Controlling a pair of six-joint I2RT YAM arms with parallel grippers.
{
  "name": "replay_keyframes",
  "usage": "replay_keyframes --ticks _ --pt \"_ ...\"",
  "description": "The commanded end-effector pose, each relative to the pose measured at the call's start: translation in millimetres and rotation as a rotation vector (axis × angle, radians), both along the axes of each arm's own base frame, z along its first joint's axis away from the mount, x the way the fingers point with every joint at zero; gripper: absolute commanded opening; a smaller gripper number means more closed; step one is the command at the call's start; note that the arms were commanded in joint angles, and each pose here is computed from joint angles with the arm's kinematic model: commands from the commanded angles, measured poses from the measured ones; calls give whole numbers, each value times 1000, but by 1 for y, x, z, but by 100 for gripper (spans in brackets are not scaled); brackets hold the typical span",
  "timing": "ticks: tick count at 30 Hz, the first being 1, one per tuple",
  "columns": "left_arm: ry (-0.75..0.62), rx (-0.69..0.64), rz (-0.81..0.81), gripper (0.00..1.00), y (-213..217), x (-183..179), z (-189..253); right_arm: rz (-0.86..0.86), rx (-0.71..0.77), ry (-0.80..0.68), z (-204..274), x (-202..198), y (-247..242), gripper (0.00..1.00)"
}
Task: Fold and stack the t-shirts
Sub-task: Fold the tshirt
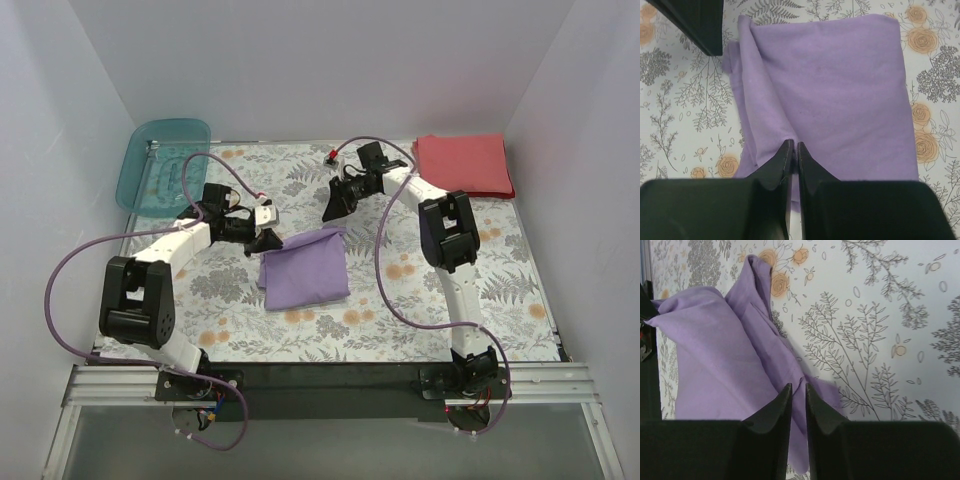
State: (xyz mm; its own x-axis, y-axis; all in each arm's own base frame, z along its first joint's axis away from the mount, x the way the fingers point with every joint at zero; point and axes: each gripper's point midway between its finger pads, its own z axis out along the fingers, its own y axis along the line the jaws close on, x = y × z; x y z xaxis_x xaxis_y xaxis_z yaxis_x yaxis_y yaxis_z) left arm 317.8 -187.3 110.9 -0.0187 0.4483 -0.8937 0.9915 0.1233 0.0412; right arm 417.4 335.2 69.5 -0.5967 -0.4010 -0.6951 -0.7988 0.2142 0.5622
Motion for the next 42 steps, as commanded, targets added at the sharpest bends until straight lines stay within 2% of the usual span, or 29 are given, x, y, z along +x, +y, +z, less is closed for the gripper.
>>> replay_keyframes --ticks 1,4,6,16,24,42 --pt "-170 -5 -93 0 -3 -12 16 60 -23 9 -9 -17 3 22" --pt "-261 14 -134 0 -3 -18 19 74 -51 24 -18 -24 0 20" --pt "-269 19 -137 0 -3 -22 18 74 -63 30 -21 -24 0 19" --pt "-256 17 -93 0 -2 -18 22 79 -239 -11 -35 -19 9 17" --pt "-194 8 19 0 9 0 23 50 -345 2 -42 -20 7 14" --pt "-202 20 89 0 30 19 22 49 -366 -4 -44 -20 7 13"
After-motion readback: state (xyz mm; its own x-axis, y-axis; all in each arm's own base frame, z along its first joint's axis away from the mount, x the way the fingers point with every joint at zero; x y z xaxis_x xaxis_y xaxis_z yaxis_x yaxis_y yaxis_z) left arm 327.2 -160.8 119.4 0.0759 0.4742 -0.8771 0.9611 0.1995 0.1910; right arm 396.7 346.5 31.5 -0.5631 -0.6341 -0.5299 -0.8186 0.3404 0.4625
